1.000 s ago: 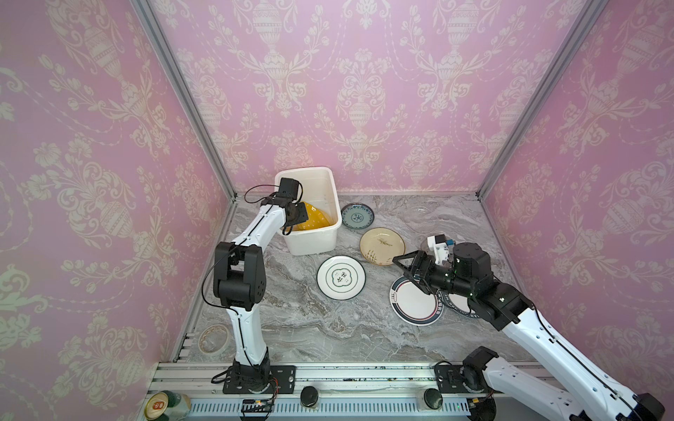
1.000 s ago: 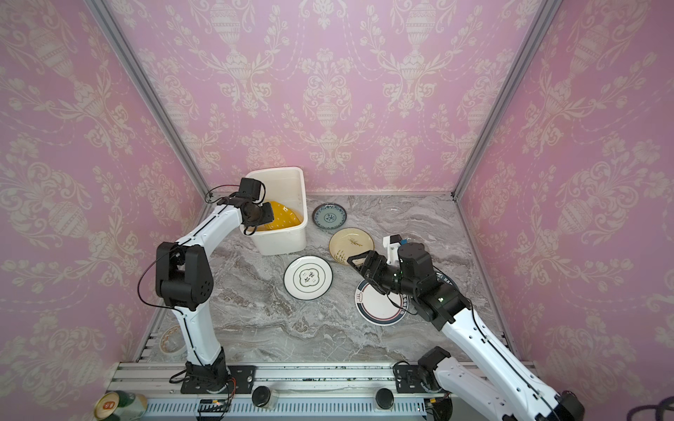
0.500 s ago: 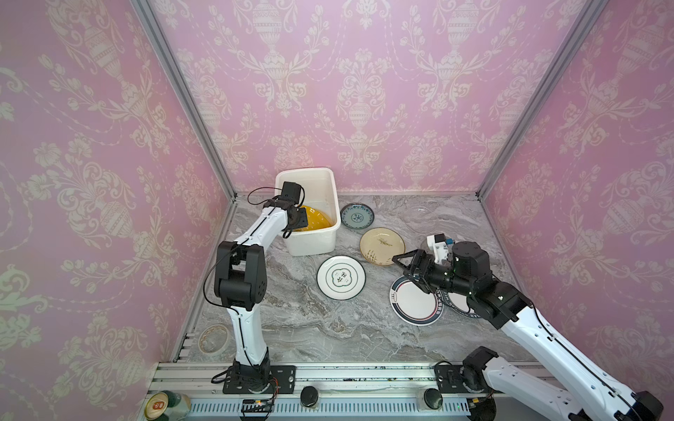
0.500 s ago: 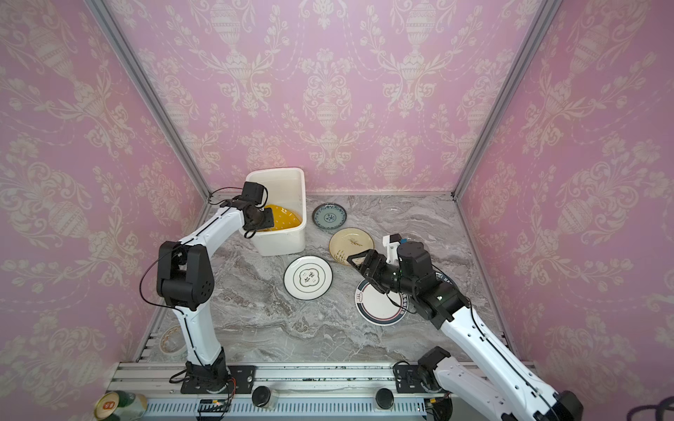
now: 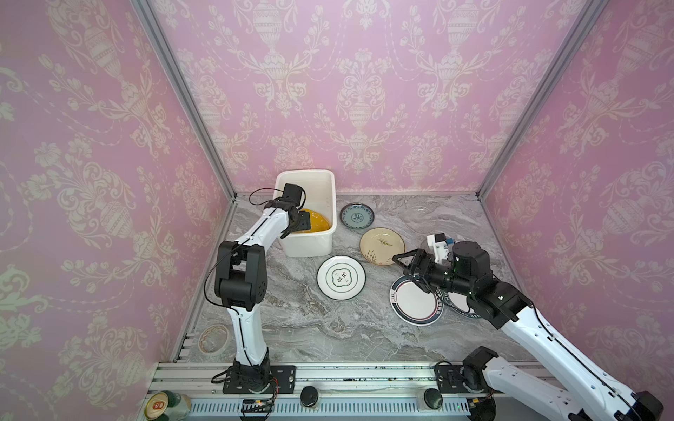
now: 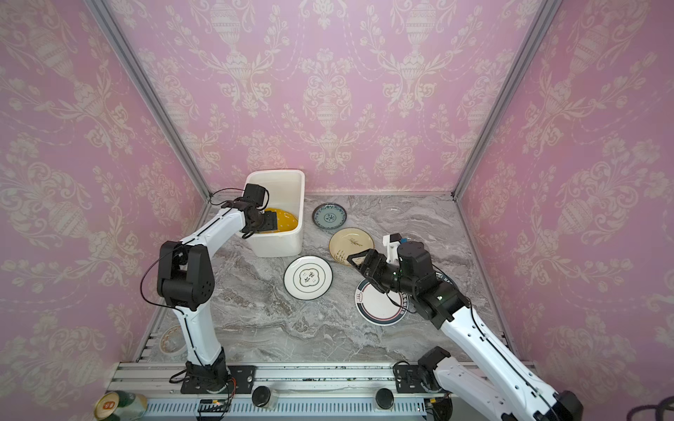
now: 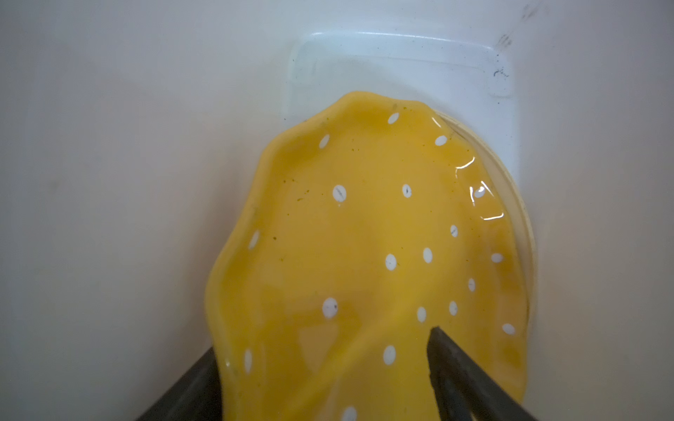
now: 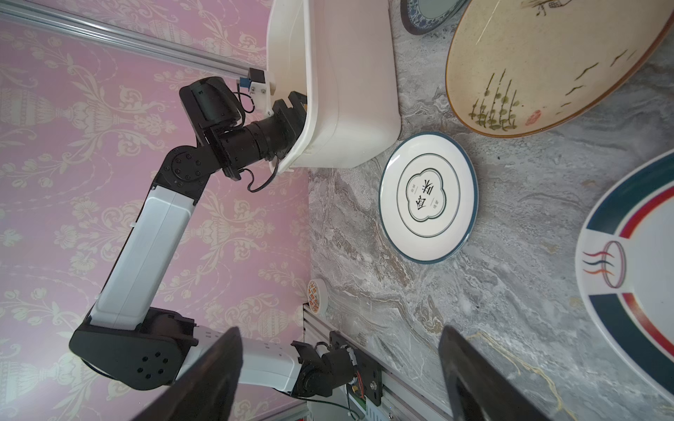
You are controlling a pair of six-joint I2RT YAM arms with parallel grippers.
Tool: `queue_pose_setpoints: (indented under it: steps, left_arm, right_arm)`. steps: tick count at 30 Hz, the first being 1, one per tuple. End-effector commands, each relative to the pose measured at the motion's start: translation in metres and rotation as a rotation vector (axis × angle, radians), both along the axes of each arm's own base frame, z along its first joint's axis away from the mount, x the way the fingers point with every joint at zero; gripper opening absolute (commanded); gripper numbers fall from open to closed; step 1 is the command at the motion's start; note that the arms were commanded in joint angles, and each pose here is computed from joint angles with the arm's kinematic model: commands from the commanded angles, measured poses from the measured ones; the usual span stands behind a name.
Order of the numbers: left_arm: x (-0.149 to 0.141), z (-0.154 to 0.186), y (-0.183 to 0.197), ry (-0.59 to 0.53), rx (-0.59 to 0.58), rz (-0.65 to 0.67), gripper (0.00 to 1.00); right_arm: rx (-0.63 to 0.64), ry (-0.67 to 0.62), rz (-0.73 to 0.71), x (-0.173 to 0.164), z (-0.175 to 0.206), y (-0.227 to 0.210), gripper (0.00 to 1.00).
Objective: Place the plates into the plastic bin on the countertop
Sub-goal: Place the plate in the plastic bin.
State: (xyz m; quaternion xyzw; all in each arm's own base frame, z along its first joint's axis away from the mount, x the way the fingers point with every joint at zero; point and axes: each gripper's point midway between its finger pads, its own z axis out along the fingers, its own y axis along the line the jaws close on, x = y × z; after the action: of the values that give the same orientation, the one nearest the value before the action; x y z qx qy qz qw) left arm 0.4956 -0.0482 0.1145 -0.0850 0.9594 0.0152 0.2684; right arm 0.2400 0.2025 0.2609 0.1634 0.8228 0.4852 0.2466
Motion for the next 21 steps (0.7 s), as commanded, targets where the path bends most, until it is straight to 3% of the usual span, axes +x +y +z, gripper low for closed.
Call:
queue_pose_setpoints:
  steps: [1,12,21]
  left_arm:
    - [-0.004,0.035,0.009,-0.058,0.045,0.012,0.86]
    - [-0.011,0.101,0.011,-0.223,0.028,0.045,0.96]
    - [-0.026,0.151,0.006,-0.345,-0.003,0.032,0.97]
  right_arm:
    - [0.023,-0.041,-0.003,0.003,0.017,0.0,0.85]
    - [0.018,-0.041,-0.012,0.0,0.017,-0.003,0.85]
    - [0.006,-0.048,-0.022,-0.003,0.022,-0.007,0.85]
